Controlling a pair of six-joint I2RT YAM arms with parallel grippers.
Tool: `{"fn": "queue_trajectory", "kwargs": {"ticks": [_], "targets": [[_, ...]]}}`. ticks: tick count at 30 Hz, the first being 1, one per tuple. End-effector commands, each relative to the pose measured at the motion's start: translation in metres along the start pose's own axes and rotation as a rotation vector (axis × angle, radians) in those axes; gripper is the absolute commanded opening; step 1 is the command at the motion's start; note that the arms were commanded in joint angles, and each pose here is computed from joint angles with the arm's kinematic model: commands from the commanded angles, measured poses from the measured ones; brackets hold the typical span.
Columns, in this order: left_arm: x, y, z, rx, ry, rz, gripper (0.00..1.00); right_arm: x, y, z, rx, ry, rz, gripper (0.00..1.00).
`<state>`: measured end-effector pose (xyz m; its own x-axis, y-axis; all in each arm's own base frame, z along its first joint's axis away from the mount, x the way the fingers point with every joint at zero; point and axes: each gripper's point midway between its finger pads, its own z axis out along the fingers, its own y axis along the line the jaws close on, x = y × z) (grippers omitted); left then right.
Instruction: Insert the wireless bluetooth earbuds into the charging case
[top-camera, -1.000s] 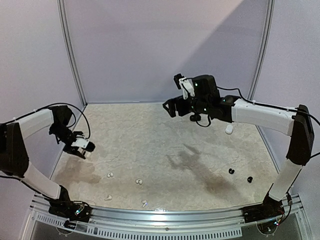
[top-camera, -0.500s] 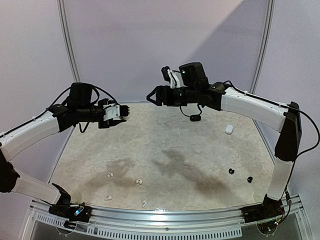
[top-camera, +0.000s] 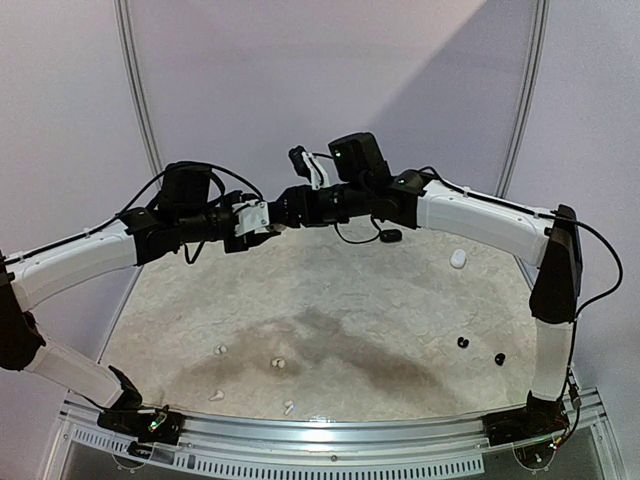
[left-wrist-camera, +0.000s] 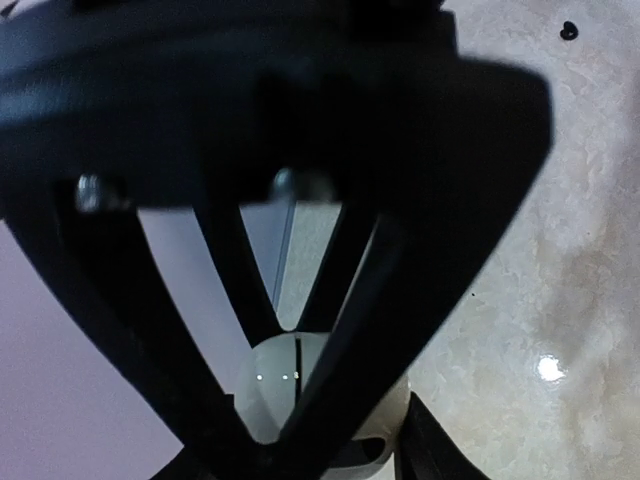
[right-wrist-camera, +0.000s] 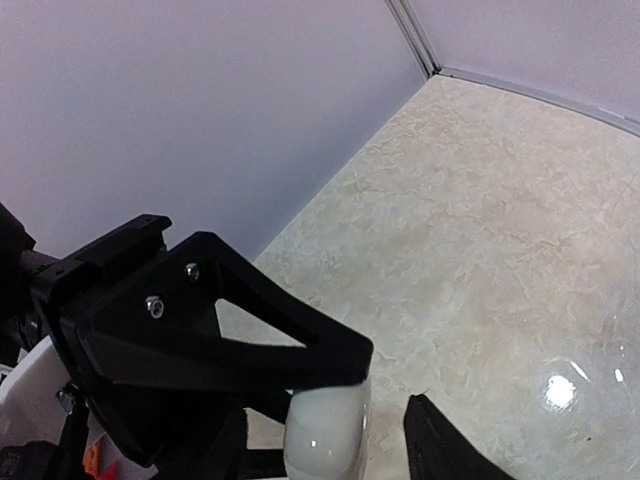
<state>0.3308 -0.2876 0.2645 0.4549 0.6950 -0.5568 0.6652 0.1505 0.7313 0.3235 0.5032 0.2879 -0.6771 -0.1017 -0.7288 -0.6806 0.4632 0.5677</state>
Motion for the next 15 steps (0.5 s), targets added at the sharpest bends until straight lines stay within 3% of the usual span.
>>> {"fn": "queue_trajectory", "kwargs": {"ticks": [1,7,12,13,14,15], "targets": [[-0.0159,0.0127,0.0014,-0.043,-0.028,-0.001,0.23,0.0044,-0.0113,0.01,0.026,0.028,0.01,0.44],[-0.0164,0.0176,0.0017,-0.058,-0.019,0.002,0.23,0.0056,-0.013,0.0102,0.032,0.032,0.001,0.33],[-0.0157,0.0191,0.002,-0.065,-0.014,-0.002,0.26,0.0062,-0.0127,0.0094,0.035,0.034,-0.001,0.09],[-0.0159,0.0197,0.0015,-0.067,-0.014,-0.011,0.35,0.0059,-0.0124,0.0083,0.035,0.034,-0.006,0.02],[-0.0164,0.021,0.0004,-0.071,-0.014,-0.028,0.6,0.0057,-0.0117,0.0074,0.034,0.034,-0.011,0.0],[-0.0173,0.0223,-0.0011,-0.074,-0.015,-0.055,0.77,0.0058,-0.0109,0.0058,0.034,0.036,-0.026,0.0]]}}
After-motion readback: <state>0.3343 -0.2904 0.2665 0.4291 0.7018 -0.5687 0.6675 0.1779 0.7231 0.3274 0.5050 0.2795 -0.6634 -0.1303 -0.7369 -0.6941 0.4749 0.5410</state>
